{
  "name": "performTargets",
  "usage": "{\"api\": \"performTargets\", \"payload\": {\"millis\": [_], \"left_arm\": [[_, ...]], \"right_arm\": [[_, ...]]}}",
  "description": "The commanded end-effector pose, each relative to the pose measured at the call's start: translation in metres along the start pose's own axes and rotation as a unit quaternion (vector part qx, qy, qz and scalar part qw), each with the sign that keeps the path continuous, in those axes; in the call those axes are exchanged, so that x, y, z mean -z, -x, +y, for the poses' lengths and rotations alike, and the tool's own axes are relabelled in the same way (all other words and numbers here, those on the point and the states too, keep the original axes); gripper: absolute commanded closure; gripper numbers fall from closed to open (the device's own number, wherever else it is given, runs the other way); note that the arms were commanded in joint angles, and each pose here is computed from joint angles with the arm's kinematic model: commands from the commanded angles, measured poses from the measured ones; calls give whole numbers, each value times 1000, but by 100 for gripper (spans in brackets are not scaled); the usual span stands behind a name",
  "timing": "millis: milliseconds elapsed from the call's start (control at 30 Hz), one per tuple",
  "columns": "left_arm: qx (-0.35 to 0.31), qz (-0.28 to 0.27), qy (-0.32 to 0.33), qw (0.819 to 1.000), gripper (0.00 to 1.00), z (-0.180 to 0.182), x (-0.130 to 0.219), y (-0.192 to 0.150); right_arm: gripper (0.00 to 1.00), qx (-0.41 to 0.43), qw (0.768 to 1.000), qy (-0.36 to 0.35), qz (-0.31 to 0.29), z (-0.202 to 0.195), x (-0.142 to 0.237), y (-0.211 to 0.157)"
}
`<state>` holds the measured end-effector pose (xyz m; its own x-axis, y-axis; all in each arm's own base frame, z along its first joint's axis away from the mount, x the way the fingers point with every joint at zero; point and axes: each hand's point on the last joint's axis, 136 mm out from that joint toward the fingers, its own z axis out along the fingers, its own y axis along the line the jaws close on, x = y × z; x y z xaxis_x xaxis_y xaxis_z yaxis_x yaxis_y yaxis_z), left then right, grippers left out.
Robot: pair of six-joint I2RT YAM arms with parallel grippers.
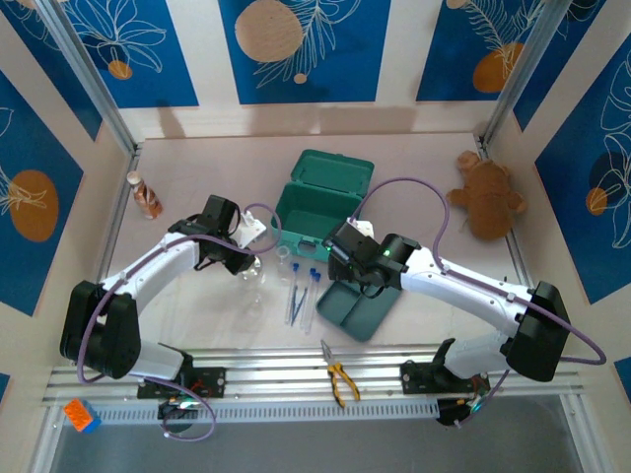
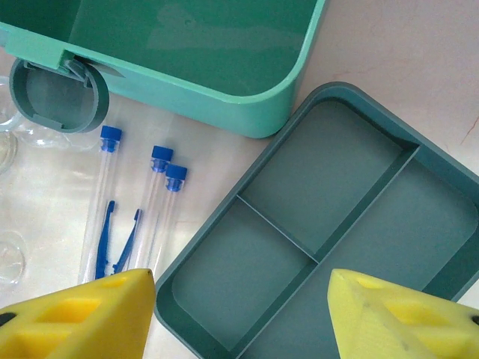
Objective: Organize the chemistry lab equipment
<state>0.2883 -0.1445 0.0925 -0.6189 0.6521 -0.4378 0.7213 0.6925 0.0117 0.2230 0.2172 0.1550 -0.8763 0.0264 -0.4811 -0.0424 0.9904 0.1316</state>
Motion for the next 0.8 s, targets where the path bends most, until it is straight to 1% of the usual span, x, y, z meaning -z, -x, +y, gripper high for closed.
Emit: {"api": "performTargets", "payload": {"millis": [0, 233, 533, 633, 767], "left_arm": [[2, 17, -6, 1000, 90, -7, 3, -10], [-1, 6, -2, 1000, 91, -6, 19, -2], [-5, -15, 4, 1000, 91, -3, 45, 19], [-6, -26, 5, 1000, 91, -2, 55, 30], [-3, -51, 1, 999, 91, -1, 76, 53]], "right_arm": [[37, -4, 1000, -4, -5, 0, 5, 2], [37, -4, 1000, -3, -6, 1, 4, 2], [37, -5, 1000, 2, -8, 4, 5, 4], [37, -5, 1000, 2, -10, 4, 5, 5], [37, -6, 1000, 3, -13, 4, 7, 7]]}}
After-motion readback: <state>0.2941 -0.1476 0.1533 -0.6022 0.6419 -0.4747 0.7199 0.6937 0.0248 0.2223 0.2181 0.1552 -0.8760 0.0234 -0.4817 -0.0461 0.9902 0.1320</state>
